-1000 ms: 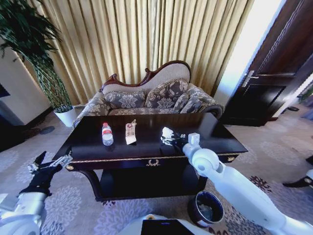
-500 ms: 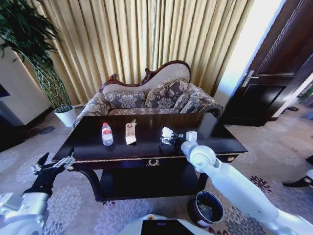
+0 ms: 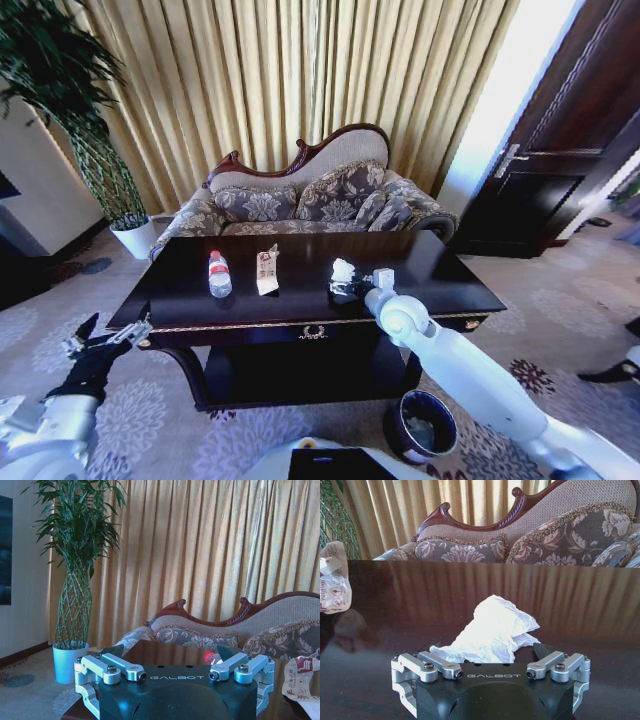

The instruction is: Move to the front of the table and place the trash on the table into the trash bin.

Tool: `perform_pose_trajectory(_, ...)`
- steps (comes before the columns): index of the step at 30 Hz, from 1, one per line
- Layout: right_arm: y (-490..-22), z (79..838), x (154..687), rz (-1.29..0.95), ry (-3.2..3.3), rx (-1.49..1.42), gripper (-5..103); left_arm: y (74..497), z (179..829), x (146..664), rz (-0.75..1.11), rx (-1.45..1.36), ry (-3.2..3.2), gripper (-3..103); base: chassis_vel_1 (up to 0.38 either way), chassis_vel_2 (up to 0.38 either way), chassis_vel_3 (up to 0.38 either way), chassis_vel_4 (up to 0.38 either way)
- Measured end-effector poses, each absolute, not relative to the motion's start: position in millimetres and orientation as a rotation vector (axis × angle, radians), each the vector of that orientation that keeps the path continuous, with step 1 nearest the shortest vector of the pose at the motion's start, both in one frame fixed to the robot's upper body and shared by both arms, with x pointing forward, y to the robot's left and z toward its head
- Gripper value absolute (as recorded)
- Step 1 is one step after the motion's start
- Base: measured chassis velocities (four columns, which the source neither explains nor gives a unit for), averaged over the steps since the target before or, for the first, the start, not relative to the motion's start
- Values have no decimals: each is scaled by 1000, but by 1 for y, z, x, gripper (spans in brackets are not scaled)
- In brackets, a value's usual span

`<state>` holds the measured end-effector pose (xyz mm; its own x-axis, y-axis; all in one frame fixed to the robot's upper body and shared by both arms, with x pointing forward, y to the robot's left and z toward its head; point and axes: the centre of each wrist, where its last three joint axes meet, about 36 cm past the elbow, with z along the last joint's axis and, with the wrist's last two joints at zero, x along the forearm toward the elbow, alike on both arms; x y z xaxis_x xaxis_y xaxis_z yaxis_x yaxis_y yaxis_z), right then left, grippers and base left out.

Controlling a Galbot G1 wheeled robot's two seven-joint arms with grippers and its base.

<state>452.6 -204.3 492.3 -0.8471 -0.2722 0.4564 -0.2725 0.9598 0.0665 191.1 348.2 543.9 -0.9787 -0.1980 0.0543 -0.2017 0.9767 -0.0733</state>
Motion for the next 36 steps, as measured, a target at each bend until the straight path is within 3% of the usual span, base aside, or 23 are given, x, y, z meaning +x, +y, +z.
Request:
perform_pose_trajectory(2, -204, 492, 453, 5, -2635, 387, 103, 348, 544, 191, 124, 312, -3078, 100, 0, 0, 0, 0)
perform_pose_trajectory(4, -204, 492, 453, 7, -2635, 387, 99, 348, 543, 191, 126, 313, -3079, 100, 0, 0, 0, 0)
perform_pose_trajectory(8, -205, 491, 455, 8, -2652, 376, 78, 348, 543, 191, 132, 312, -3079, 100, 0, 0, 0, 0)
perform_pose_trajectory(10, -205, 490, 455, 9, -2656, 374, 78, 347, 543, 191, 131, 311, -3080, 100, 0, 0, 0, 0)
perform_pose_trajectory(14, -206, 489, 454, 7, -2657, 370, 56, 348, 543, 191, 129, 308, -3083, 100, 0, 0, 0, 0)
perform_pose_trajectory(16, -206, 488, 453, 6, -2658, 369, 56, 347, 543, 191, 128, 307, -3083, 100, 0, 0, 0, 0)
perform_pose_trajectory(23, -208, 490, 450, 1, -2667, 367, 24, 347, 543, 191, 129, 299, -3085, 100, 0, 0, 0, 0)
perform_pose_trajectory(25, -208, 491, 449, 1, -2669, 368, 24, 347, 543, 191, 130, 298, -3086, 100, 0, 0, 0, 0)
perform_pose_trajectory(29, -209, 494, 446, 2, -2676, 374, 3, 347, 543, 191, 131, 296, -3088, 100, 0, 0, 0, 0)
perform_pose_trajectory(36, -209, 498, 439, -47, -2722, 380, 0, 347, 543, 191, 130, 290, -3091, 100, 0, 0, 0, 0)
